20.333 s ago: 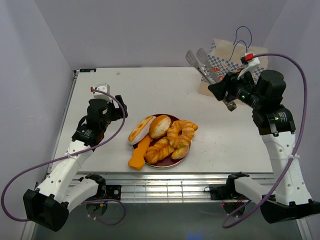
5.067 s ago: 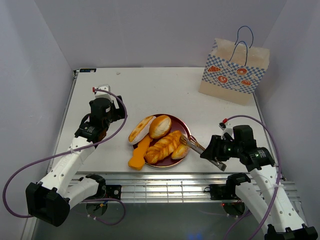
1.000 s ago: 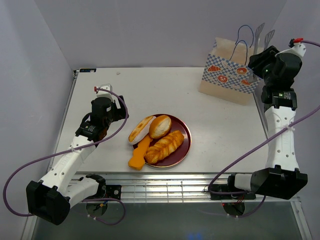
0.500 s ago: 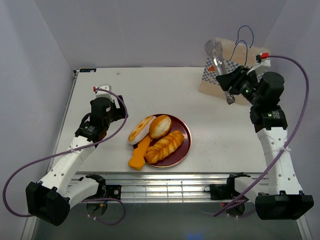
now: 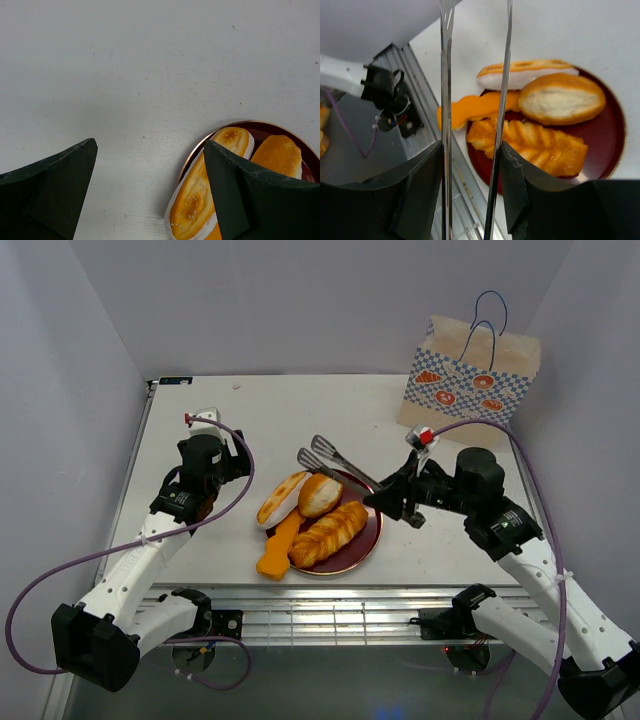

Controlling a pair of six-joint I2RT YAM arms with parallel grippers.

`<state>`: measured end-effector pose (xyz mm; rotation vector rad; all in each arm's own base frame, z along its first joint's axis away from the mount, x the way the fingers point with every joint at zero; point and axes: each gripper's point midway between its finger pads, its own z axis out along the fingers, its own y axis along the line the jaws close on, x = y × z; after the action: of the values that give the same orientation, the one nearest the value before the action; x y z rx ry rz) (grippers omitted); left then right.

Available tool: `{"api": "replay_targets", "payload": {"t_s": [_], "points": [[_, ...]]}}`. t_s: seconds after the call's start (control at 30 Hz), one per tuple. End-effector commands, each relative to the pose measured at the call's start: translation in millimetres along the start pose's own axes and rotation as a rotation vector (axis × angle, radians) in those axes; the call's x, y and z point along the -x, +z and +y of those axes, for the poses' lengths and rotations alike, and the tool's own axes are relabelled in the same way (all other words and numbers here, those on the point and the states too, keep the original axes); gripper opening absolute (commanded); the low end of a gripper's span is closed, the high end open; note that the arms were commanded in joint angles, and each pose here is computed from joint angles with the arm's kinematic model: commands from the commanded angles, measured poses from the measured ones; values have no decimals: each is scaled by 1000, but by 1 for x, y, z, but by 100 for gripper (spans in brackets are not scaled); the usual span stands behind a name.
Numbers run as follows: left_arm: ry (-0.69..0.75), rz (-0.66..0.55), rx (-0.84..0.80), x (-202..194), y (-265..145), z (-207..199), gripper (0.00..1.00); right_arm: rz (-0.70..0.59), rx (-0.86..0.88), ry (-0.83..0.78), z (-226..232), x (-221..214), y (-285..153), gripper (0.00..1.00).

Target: Place the fake bread into the paper bag

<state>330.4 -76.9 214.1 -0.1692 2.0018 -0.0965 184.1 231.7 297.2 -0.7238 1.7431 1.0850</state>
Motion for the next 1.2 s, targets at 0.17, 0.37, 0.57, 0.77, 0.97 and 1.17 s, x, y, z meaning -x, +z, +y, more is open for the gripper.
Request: {"api": "replay_targets", "payload": {"t_s": [0.17,0.37,0.57,0.77,0.97,1.17], "points": [[-16,-78,47,25,-11,8,98,152,-39,-129,25,-61,15,51],[-30,-106,91,30,-15,17,98,259,-87,-248,49,-97,22,52],[-39,-113,105,31,-15,19,98,400,-158,-441,72,-137,22,55],[-38,-103,95,29,-14,17,98,449,-163,-591,97,-155,27,58],[-32,-95,88,27,-12,15,98,438,-137,-651,120,-158,41,61],[-35,-98,82,28,-13,15,98,462,-190,-726,121,-163,52,62]]}}
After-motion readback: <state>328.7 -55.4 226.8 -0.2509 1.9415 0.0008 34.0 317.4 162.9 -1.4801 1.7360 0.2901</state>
